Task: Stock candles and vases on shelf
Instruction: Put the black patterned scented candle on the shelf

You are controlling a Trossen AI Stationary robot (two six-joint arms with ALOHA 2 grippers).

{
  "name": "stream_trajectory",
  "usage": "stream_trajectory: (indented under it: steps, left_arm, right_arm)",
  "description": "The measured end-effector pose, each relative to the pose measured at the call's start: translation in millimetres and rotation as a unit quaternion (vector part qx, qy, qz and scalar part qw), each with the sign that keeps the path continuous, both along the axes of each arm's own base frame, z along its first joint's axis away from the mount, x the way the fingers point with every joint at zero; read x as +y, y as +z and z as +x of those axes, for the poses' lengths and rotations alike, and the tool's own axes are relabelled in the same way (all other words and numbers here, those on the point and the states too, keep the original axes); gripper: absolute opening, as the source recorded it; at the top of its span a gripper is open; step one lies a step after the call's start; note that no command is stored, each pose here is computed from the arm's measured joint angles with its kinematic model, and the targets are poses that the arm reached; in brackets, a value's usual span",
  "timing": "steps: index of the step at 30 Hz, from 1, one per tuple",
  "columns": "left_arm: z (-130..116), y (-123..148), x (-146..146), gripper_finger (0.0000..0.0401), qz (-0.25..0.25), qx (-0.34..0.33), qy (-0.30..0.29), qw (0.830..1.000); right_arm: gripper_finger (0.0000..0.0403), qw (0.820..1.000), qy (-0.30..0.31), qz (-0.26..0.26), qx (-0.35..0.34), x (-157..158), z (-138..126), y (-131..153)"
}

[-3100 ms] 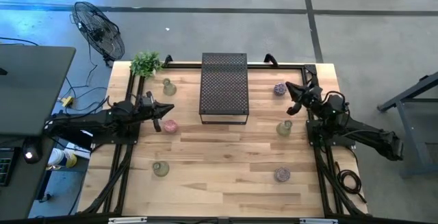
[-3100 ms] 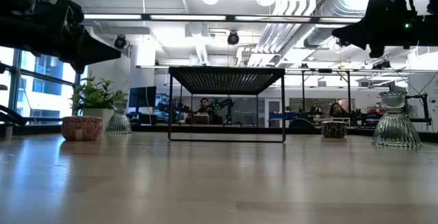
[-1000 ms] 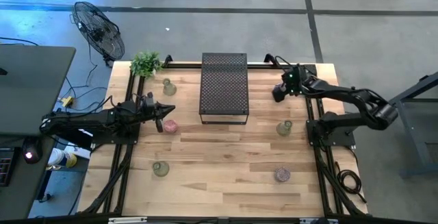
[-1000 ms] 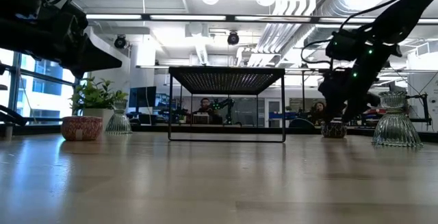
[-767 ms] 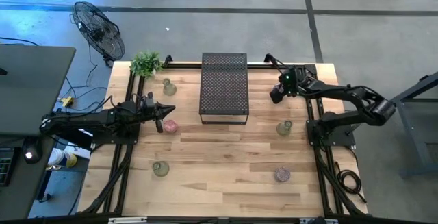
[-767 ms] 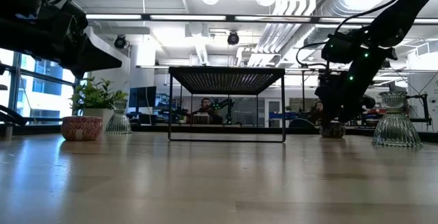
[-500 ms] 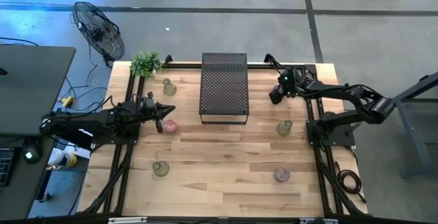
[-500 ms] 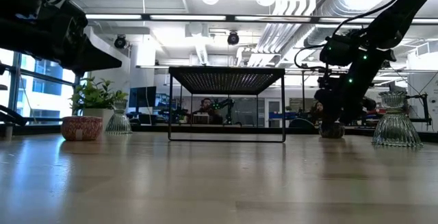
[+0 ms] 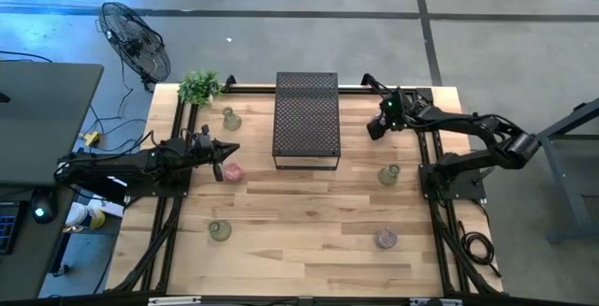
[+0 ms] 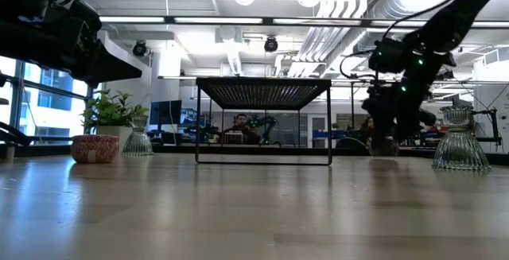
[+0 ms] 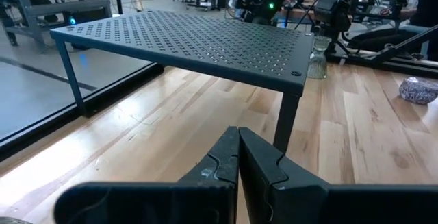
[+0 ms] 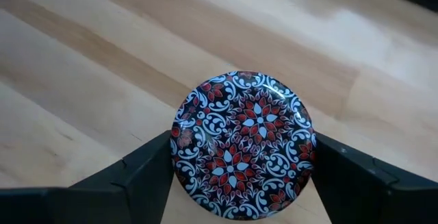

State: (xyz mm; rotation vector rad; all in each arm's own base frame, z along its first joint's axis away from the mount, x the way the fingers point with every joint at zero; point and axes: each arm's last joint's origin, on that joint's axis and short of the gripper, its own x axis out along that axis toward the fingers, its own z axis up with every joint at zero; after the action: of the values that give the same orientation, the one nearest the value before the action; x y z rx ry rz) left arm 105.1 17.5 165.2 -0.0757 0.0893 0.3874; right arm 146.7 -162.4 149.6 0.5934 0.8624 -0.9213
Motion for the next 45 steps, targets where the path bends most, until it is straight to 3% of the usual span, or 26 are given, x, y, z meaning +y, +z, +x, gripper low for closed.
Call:
stream_trajectory:
  steps: [5,13,17,20,25,30,45]
  left_arm:
    - [0,2,0,0.0001,0.019,-0.005,-0.001,1.0]
    - [0,2,0,0.0001,0.02,-0.004,0.004,1.0]
    - [0,3,1,0.0001,0.025,-0.004,0.012,1.0]
    - [0,3,1,0.0001,0.029,-0.002,0.018,0.999]
    - [0,3,1,0.0001,0.029,-0.003,0.018,0.999]
    - [0,3,1,0.0001,0.028,-0.003,0.017,0.999]
    - [0,1,1,0.0001,0.004,-0.005,0.012,1.0]
  right_arm:
    - [0.0288,1.0,0.02,0.006,0.001,-4,23,41]
    - [0.0288,0.995,0.031,-0.085,-0.051,-12,58,150]
    - [0.0287,0.992,0.046,-0.104,-0.061,-23,77,179]
    - [0.0287,0.99,0.07,-0.108,-0.052,-34,98,182]
    - [0.0287,0.989,0.121,-0.076,-0.029,-58,137,161]
    - [0.0287,0.985,0.152,-0.077,-0.013,-78,164,152]
    - [0.0287,0.984,0.173,-0.049,0.011,-84,174,137]
